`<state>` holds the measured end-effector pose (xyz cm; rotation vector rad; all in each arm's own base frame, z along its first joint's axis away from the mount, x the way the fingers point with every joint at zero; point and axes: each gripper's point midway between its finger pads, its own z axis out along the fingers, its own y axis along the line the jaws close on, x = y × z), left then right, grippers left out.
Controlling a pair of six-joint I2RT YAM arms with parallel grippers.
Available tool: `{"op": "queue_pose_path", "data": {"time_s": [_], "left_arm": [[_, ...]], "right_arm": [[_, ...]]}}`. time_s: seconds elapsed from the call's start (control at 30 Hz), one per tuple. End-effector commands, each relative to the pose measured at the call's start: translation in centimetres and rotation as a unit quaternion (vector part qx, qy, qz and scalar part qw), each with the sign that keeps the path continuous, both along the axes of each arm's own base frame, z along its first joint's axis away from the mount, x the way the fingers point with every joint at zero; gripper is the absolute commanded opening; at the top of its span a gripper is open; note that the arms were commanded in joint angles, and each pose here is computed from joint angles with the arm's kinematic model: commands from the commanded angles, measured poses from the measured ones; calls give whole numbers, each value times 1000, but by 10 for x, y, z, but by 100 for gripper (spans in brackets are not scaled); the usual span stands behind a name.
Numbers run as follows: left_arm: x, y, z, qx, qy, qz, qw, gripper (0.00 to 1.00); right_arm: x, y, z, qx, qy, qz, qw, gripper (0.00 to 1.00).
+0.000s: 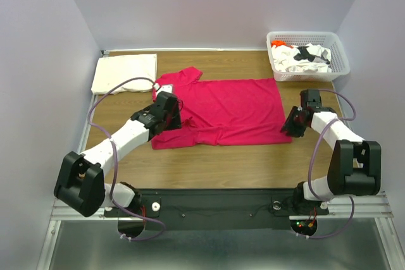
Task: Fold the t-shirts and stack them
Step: Flatten the tshirt out
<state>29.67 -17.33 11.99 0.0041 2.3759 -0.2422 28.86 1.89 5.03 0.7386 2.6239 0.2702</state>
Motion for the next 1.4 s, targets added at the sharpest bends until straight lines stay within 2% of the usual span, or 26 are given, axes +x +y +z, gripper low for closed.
{"op": "queue_pose_path", "data": {"time_s": [0.0, 0.1, 0.37, 0.6, 0.73, 0.87, 0.9, 0.93, 1.0, 1.07, 1.13, 1.23, 1.33, 1.37], "left_arm": [[-19, 51, -31, 15, 60, 91, 994, 54], [-26, 71, -48, 6, 87, 132, 987, 49], [-47, 115, -98, 0, 159, 204, 966, 47], [-44, 134, -104, 14, 172, 222, 960, 47], [-36, 137, -91, 19, 150, 225, 962, 48], [-23, 135, -68, 8, 118, 219, 968, 58], [-20, 133, -60, 1, 105, 216, 971, 66], [-19, 130, -55, -3, 101, 209, 973, 70], [-10, 121, -35, -12, 75, 194, 978, 77], [-5, 113, -23, -25, 62, 187, 980, 84], [2, 105, -11, -45, 49, 181, 981, 85], [12, 95, -6, -71, 46, 183, 980, 88], [24, 83, -5, -99, 48, 182, 977, 89], [28, 80, -10, -104, 52, 183, 976, 89]], "right_arm": [[7, -5, 0, -3, -8, -11, 1000, 35], [6, -5, -6, -3, -1, -11, 1000, 35], [-14, -26, -32, -56, 39, -39, 997, 35], [-37, -50, -46, -82, 71, -91, 990, 35], [-50, -60, -48, -85, 87, -118, 986, 35], [-38, -61, -26, -85, 55, -105, 989, 35], [-32, -60, -18, -81, 41, -95, 991, 36], [-24, -56, -9, -73, 22, -81, 994, 36], [-2, -29, 20, -45, -31, -16, 998, 38], [16, -12, 46, -52, -71, 19, 996, 40], [23, 22, 56, -59, -90, 75, 991, 43], [33, 47, 63, -51, -105, 109, 987, 48], [33, 72, 64, -40, -117, 147, 981, 61], [33, 75, 65, -40, -121, 152, 980, 62]]}}
